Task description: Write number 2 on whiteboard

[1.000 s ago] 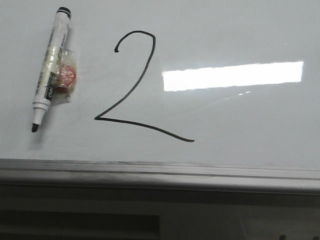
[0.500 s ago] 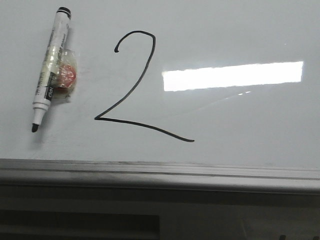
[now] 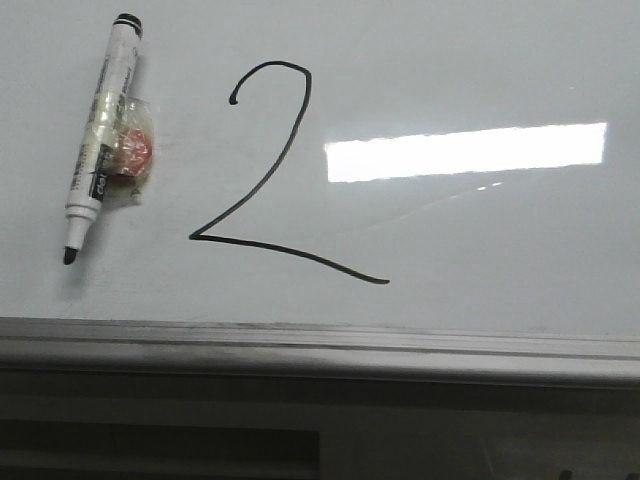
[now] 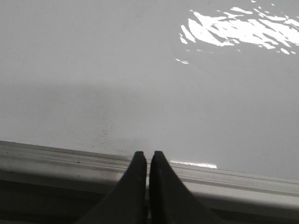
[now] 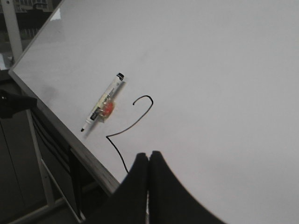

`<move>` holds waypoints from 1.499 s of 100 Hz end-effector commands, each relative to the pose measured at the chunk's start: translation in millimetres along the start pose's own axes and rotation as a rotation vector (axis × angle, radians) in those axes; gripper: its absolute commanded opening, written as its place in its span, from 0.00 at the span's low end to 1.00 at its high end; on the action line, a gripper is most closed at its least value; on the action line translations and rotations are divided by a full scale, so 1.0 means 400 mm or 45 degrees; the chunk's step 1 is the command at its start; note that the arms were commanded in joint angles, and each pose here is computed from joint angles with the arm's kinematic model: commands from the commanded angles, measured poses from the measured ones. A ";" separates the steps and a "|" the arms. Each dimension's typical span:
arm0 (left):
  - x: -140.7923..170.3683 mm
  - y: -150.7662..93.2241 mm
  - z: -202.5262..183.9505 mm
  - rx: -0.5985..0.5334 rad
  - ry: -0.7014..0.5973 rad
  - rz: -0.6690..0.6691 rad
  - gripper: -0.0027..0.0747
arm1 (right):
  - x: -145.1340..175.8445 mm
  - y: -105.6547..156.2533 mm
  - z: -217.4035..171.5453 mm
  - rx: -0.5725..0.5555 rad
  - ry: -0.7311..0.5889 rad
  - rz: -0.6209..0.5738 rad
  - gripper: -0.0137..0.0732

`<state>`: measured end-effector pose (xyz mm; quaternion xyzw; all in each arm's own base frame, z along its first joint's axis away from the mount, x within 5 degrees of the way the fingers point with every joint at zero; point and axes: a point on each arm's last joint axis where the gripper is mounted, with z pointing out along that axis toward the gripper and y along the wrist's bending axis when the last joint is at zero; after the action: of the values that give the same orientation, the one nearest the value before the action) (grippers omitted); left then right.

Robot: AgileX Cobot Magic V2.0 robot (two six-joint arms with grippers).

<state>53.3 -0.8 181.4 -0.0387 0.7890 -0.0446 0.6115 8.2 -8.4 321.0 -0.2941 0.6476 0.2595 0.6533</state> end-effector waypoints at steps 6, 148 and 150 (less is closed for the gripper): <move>0.010 0.001 0.002 0.010 -0.051 -0.007 0.01 | -0.039 0.007 0.009 -0.012 -0.211 -0.005 0.08; 0.010 0.001 0.002 0.010 -0.051 -0.007 0.01 | 0.301 -0.068 0.084 1.213 -0.060 0.031 0.08; 0.010 0.001 0.002 0.010 -0.051 -0.007 0.01 | 0.304 -0.069 0.084 1.214 -0.047 0.038 0.08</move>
<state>53.3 -0.8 181.3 -0.0387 0.7896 -0.0445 0.6108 55.6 -7.7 204.3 0.0536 0.6991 -0.0407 0.7118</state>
